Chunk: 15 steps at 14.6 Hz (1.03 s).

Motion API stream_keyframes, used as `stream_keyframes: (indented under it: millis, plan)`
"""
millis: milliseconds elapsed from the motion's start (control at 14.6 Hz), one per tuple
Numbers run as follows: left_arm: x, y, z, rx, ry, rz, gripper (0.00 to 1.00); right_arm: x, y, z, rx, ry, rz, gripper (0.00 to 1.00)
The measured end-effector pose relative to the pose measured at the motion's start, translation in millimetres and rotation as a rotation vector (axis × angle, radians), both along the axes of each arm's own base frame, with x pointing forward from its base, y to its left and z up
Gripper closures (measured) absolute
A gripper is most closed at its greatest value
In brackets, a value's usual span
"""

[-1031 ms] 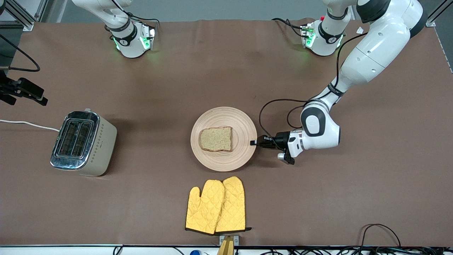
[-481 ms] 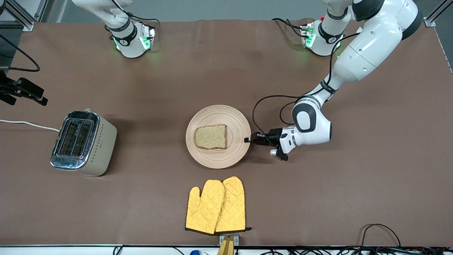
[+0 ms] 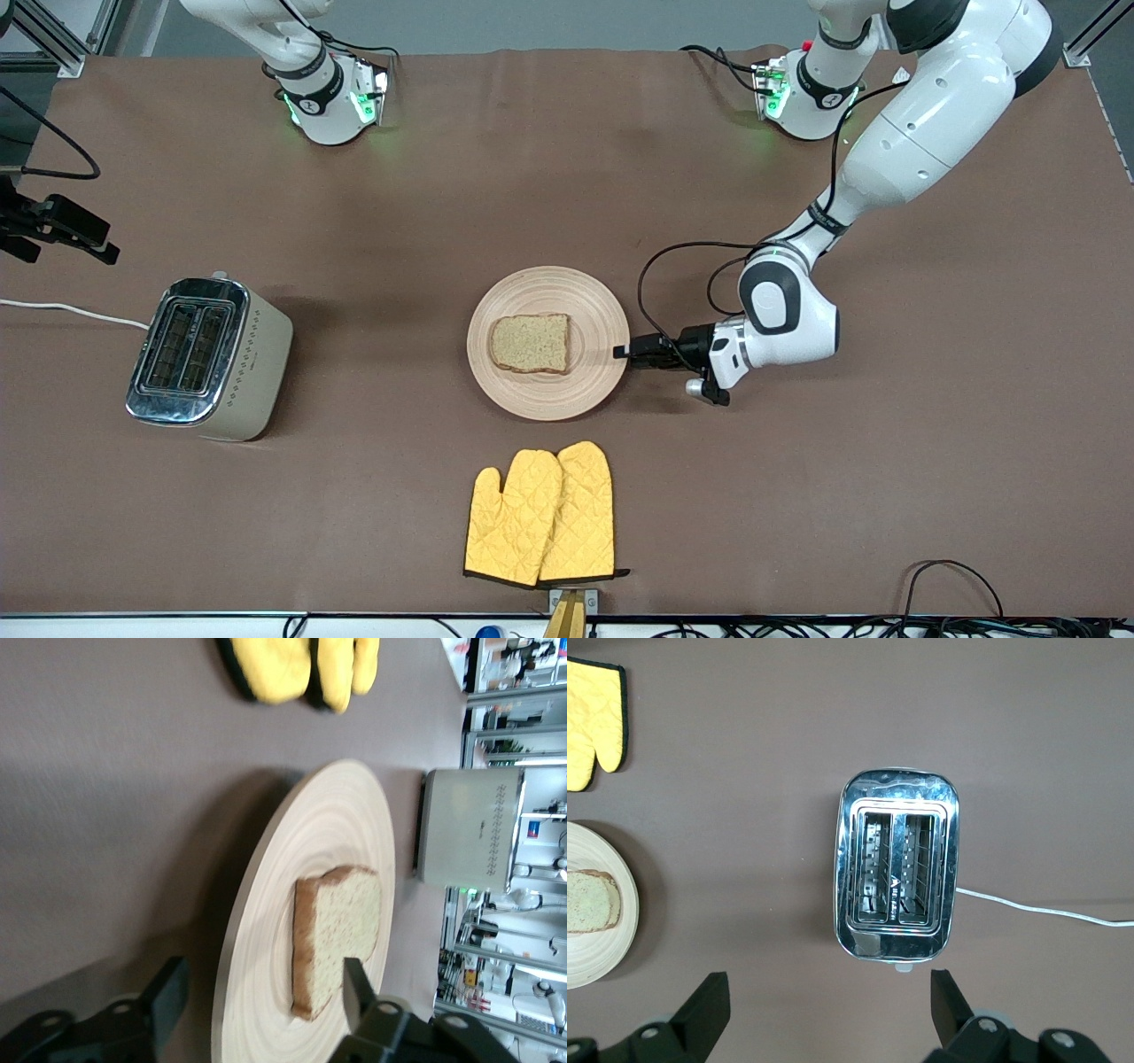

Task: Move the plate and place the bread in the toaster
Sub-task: 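Release the plate and draw the left gripper back, then move the right gripper over the bread slice while the left gripper retracts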

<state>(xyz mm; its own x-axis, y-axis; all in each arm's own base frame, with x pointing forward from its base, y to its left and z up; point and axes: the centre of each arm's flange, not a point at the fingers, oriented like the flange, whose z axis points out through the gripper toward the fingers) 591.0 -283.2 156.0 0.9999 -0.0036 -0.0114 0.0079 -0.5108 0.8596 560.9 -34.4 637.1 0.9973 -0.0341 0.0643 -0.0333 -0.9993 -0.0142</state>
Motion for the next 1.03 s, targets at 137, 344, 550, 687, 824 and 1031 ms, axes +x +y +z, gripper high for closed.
stream_keyframes:
  millis: [137, 344, 550, 687, 824, 1031]
  plan:
    - [26.8, 25.7, 25.1, -0.006, -0.017, 0.073, 0.00, 0.1, -0.3, 9.5, -0.006, -0.021, 0.064, 0.00]
    - [68.3, 91.0, 66.2, 0.031, -0.075, 0.158, 0.00, -0.2, -1.6, 27.5, -0.019, -0.061, 0.163, 0.00]
    - [97.4, 150.4, 95.7, 0.112, -0.076, 0.198, 0.00, 1.2, -1.7, 27.9, -0.023, -0.064, 0.190, 0.00]
    - [115.8, 177.9, 121.4, 0.180, -0.074, 0.200, 0.00, 5.3, -3.8, 18.6, -0.021, -0.046, 0.187, 0.00]
    - [131.4, 207.7, 149.1, 0.278, -0.069, 0.186, 0.00, 8.7, -8.1, 8.3, -0.019, -0.022, 0.184, 0.00]
    - [141.5, 245.8, 188.4, 0.460, -0.025, 0.185, 0.00, 13.3, 1.3, -2.6, -0.015, 0.002, 0.203, 0.00]
